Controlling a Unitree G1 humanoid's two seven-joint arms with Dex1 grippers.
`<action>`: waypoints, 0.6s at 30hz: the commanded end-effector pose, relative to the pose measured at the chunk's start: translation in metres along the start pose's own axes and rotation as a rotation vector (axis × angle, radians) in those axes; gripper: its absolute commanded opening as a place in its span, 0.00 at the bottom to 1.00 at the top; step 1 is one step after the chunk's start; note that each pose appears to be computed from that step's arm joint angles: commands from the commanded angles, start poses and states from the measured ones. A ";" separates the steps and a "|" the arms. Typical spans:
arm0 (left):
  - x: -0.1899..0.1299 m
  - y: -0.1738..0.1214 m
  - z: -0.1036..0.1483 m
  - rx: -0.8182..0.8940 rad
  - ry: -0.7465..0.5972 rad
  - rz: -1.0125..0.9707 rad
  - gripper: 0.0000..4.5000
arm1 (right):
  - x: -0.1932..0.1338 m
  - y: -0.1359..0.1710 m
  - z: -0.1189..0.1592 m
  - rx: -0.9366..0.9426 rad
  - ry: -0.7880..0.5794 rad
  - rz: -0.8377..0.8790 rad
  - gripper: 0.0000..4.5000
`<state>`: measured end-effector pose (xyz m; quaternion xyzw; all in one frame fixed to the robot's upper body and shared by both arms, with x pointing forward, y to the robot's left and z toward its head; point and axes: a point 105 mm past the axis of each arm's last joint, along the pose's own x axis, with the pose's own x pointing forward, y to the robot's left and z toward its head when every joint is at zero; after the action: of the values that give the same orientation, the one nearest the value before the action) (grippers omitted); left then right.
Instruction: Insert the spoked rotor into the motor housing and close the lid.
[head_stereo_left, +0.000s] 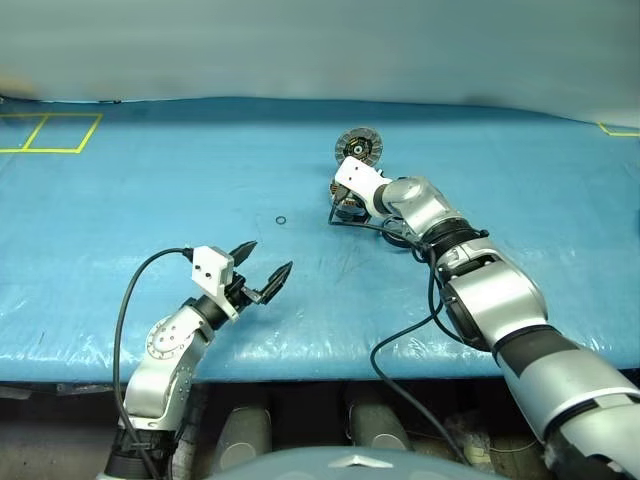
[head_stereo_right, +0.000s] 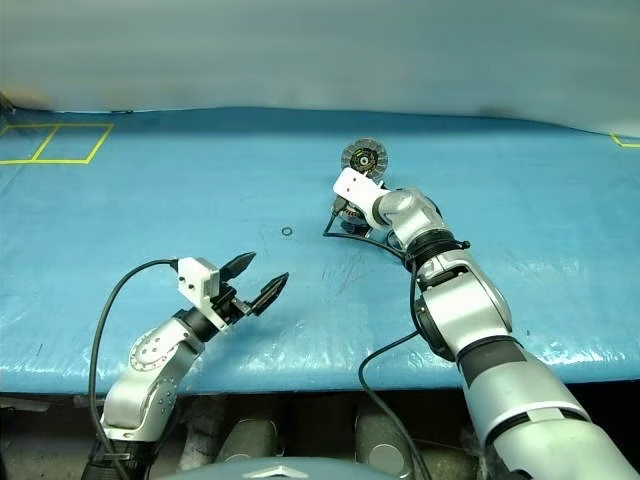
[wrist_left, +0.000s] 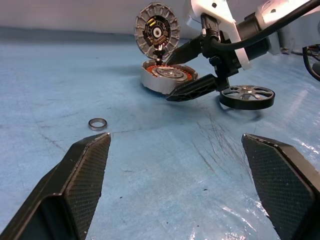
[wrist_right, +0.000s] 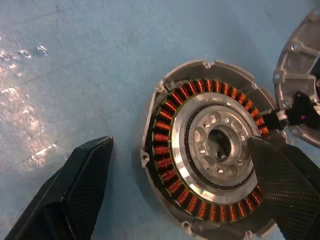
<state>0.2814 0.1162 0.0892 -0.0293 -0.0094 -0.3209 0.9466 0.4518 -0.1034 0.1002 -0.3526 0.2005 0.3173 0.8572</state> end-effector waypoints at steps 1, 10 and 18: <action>0.007 -0.005 0.013 0.028 -0.047 -0.036 1.00 | -0.005 -0.012 0.006 0.027 -0.018 -0.039 1.00; 0.007 0.001 0.014 0.047 -0.034 -0.031 1.00 | -0.002 -0.008 0.014 0.044 -0.066 -0.040 1.00; -0.002 -0.002 0.017 0.062 -0.018 -0.075 1.00 | 0.002 0.003 0.025 -0.023 -0.093 0.002 1.00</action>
<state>0.2821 0.1213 0.0899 -0.0046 -0.0004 -0.3424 0.9396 0.4511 -0.0915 0.1000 -0.3376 0.1848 0.3278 0.8628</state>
